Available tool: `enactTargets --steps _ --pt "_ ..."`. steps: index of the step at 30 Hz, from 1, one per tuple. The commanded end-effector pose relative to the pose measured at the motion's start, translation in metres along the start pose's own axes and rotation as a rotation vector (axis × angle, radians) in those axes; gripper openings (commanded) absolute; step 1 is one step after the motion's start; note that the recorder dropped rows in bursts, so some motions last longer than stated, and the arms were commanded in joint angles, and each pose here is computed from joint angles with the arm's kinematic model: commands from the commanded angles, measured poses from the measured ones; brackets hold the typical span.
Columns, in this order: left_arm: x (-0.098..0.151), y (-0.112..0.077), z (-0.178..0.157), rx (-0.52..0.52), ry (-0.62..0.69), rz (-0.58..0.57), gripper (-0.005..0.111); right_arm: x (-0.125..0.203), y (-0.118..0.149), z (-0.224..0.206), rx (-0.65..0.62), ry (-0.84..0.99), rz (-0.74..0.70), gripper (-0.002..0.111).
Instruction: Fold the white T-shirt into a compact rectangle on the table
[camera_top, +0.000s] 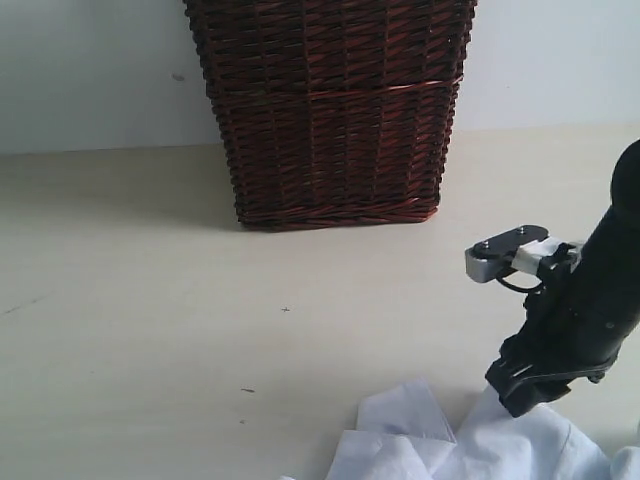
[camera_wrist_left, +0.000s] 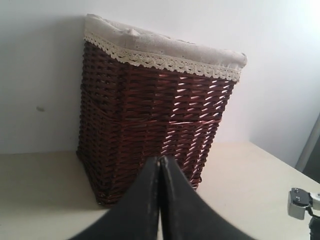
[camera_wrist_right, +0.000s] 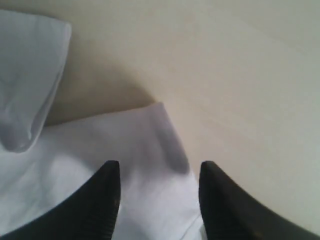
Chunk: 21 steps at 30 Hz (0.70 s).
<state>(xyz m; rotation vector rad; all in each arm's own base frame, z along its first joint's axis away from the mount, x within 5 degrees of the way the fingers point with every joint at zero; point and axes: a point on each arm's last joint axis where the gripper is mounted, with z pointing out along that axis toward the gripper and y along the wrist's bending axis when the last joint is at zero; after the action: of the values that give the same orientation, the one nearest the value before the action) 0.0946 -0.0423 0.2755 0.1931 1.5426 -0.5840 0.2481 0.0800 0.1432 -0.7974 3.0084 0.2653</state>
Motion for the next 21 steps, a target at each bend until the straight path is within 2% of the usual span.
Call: enactTargets --steps 1,3,7,10,13,17,21 --pt "0.002 0.0 0.0 0.006 0.008 -0.019 0.0 -0.002 -0.005 0.02 0.003 0.048 0.004 0.047" --pt "0.002 0.0 0.0 0.006 0.008 -0.019 0.0 -0.002 -0.005 0.024 -0.002 0.066 0.004 0.036" --pt "0.002 0.0 0.0 0.007 0.012 -0.013 0.0 -0.009 -0.006 0.015 -0.013 0.105 -0.029 0.0" --pt "0.002 0.0 0.0 0.007 0.016 -0.011 0.0 -0.015 -0.004 -0.006 -0.031 0.156 -0.059 0.0" --pt "0.002 0.0 0.0 0.007 0.016 -0.011 0.0 -0.018 -0.006 -0.04 0.069 0.106 -0.109 0.0" --pt "0.002 0.0 0.0 0.007 0.016 -0.011 0.0 -0.018 -0.009 -0.103 0.278 -0.079 -0.072 0.0" --pt "0.002 0.0 0.0 0.007 0.016 -0.011 0.0 -0.014 0.008 -0.179 0.328 -0.376 -0.062 0.0"
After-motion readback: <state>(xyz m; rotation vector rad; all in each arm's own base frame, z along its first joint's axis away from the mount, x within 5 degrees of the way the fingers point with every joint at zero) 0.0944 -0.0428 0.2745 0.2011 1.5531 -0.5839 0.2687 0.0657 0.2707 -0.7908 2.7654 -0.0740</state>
